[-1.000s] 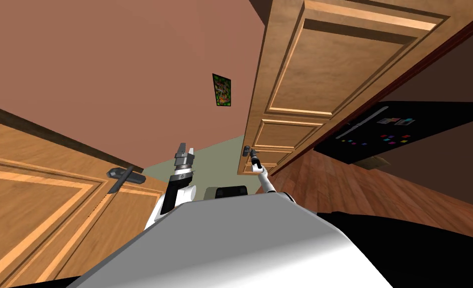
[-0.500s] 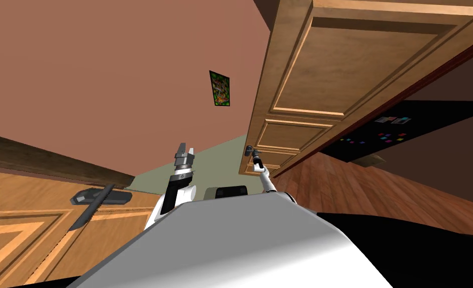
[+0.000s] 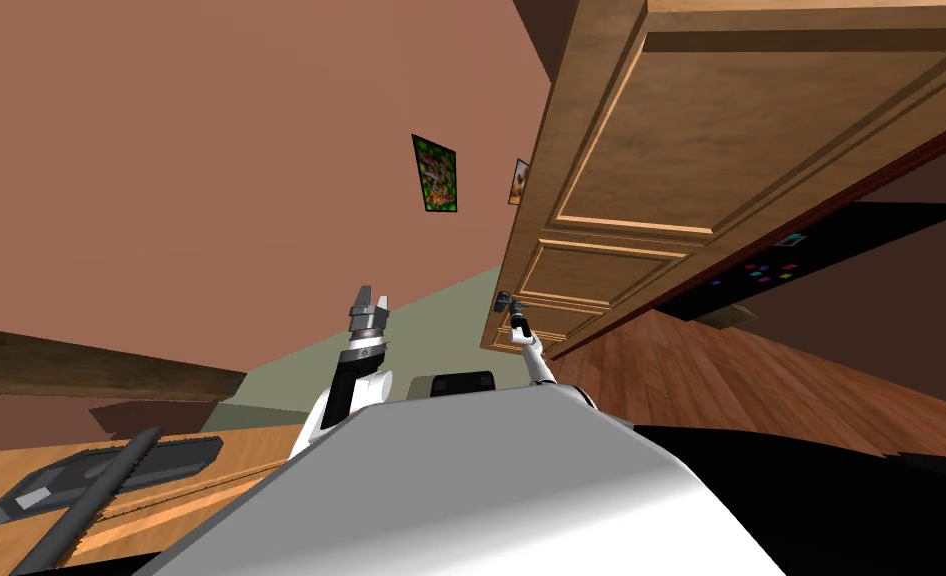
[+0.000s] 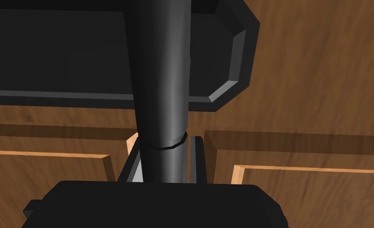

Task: Push the door open

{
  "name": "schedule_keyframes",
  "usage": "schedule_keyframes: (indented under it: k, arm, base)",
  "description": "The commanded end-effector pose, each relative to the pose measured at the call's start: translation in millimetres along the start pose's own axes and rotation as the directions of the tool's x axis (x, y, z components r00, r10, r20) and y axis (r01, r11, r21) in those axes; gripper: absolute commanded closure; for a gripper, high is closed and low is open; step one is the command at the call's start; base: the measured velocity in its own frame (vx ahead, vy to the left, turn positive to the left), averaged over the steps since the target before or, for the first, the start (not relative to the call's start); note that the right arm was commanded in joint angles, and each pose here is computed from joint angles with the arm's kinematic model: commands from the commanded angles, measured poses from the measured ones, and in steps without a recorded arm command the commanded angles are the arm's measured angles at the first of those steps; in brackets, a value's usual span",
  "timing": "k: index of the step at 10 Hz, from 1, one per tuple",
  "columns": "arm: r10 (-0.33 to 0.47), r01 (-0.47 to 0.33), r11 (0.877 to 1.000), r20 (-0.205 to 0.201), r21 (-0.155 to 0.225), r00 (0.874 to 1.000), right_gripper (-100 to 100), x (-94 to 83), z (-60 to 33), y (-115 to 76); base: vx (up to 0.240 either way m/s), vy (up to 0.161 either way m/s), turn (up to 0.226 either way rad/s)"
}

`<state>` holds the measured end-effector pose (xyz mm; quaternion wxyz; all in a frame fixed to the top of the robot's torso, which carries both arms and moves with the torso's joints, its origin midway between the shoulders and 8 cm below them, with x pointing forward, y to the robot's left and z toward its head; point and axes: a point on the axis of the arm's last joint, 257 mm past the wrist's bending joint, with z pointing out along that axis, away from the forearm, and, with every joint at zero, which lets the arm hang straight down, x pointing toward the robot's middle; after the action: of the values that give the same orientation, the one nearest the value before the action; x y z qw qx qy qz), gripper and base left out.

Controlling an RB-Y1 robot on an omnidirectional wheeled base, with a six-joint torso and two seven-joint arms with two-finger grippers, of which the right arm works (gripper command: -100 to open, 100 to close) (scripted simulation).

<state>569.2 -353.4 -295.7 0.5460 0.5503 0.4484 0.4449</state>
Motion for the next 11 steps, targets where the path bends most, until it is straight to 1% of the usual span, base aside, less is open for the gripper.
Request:
schedule_keyframes:
  k: [1,2,3,4,5,6,8,9,10,11]
  arm:
    - [-0.006,0.006,1.0,0.029,-0.008,1.0,100,-18.8,-0.5,3.1]
    - [-0.005,0.005,1.0,0.041,-0.008,0.999,100,-25.3,-0.8,3.1]
    - [-0.005,0.005,1.0,0.041,-0.008,0.999,100,-25.3,-0.8,3.1]
    - [-0.003,0.004,1.0,0.064,-0.008,0.998,100,-37.0,-1.5,3.1]
    - [-0.003,0.004,1.0,0.069,-0.008,0.998,100,-39.6,-1.7,3.1]
    - [-0.002,0.003,1.0,0.083,-0.008,0.997,100,-47.1,-2.3,3.1]
    - [0.0,0.001,1.0,0.102,-0.008,0.995,100,-56.7,-3.3,3.1]
    - [0.0,0.001,1.0,0.11,-0.008,0.994,100,-60.8,-3.8,3.1]
    - [-0.002,0.001,1.0,0.108,0.001,0.994,100,-60.1,-6.4,-1.1]
    - [-0.001,0.002,1.0,0.128,-0.002,0.992,100,-72.1,-7.2,0.7]
  base:
    - [0.213,0.11,-0.066]
    - [0.198,0.106,-0.062]
    - [0.116,0.064,-0.056]
    - [0.15,0.089,-0.072]
    - [0.169,0.085,-0.081]
    - [0.173,0.093,-0.074]
    - [0.169,0.113,-0.077]
    - [0.175,0.085,-0.062]
    - [0.075,0.027,-0.039]
    - [0.116,0.035,-0.05]
